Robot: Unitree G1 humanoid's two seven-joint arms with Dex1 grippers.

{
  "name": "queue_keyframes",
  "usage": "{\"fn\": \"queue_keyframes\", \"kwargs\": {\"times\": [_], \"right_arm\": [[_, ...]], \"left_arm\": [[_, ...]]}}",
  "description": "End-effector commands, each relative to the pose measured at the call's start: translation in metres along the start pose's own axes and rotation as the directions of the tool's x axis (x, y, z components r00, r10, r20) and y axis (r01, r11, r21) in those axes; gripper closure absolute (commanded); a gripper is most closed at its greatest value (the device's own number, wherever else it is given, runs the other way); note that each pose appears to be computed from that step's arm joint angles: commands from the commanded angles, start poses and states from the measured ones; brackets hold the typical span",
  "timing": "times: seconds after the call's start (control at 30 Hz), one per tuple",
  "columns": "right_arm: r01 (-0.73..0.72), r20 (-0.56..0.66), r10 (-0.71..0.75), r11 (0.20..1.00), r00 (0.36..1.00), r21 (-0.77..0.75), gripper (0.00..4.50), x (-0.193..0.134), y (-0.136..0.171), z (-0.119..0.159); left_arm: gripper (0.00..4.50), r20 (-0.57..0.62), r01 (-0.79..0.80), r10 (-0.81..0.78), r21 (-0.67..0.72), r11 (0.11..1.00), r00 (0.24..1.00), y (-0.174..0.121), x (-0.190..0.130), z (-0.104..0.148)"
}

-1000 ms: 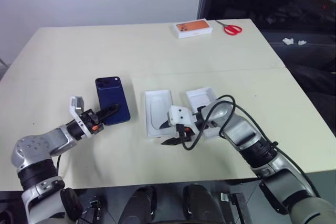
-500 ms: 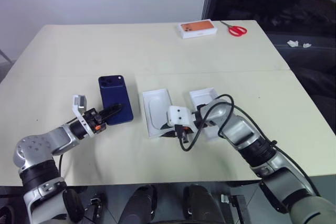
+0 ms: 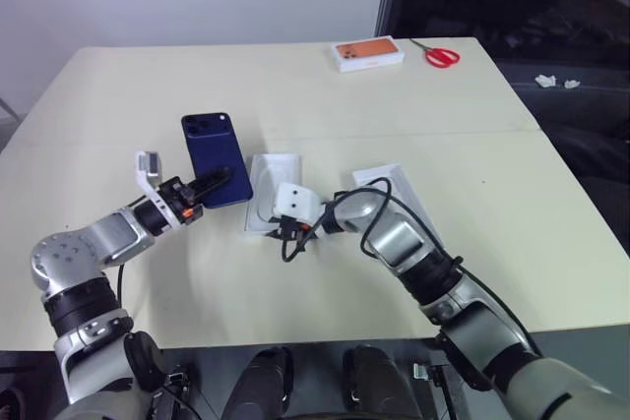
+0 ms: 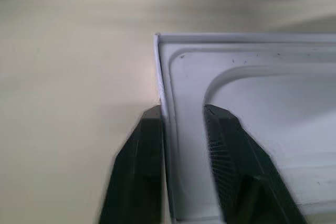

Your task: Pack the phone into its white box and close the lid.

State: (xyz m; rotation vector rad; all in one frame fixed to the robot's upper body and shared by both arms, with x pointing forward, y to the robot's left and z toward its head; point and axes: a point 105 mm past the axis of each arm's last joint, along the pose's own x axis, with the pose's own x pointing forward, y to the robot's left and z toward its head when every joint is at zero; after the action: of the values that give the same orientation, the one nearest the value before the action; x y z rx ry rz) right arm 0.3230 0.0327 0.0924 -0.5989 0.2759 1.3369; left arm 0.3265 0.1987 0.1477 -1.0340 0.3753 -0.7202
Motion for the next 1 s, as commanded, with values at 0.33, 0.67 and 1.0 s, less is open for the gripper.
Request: {"fn": "queue_keyframes", "kwargs": {"times": [0.33,0.67,1.0], "right_arm": [[-0.077,0.061,0.075,0.996,0.995,0.039,0.04,-0.062,-0.002,0.013],[0.025,-0.002,-0.025,0.993,1.000,0.117,0.00,-0.092,-0.020,-0.013],[0.052,0.009,-0.053,0.991,0.999,0.122,0.00,-0.087,-0.021,-0.011]], "left_arm": [[4.50,-0.133,0.006,0.000,0.047,0.999,0.991,0.005,0.013,-0.020],[3.50,-0.317,-0.088,0.102,0.057,0.994,0.943,0.035,0.040,-0.045],[0.04,-0.356,-0.055,0.090,0.107,0.993,0.930,0.023,0.046,-0.038]]}}
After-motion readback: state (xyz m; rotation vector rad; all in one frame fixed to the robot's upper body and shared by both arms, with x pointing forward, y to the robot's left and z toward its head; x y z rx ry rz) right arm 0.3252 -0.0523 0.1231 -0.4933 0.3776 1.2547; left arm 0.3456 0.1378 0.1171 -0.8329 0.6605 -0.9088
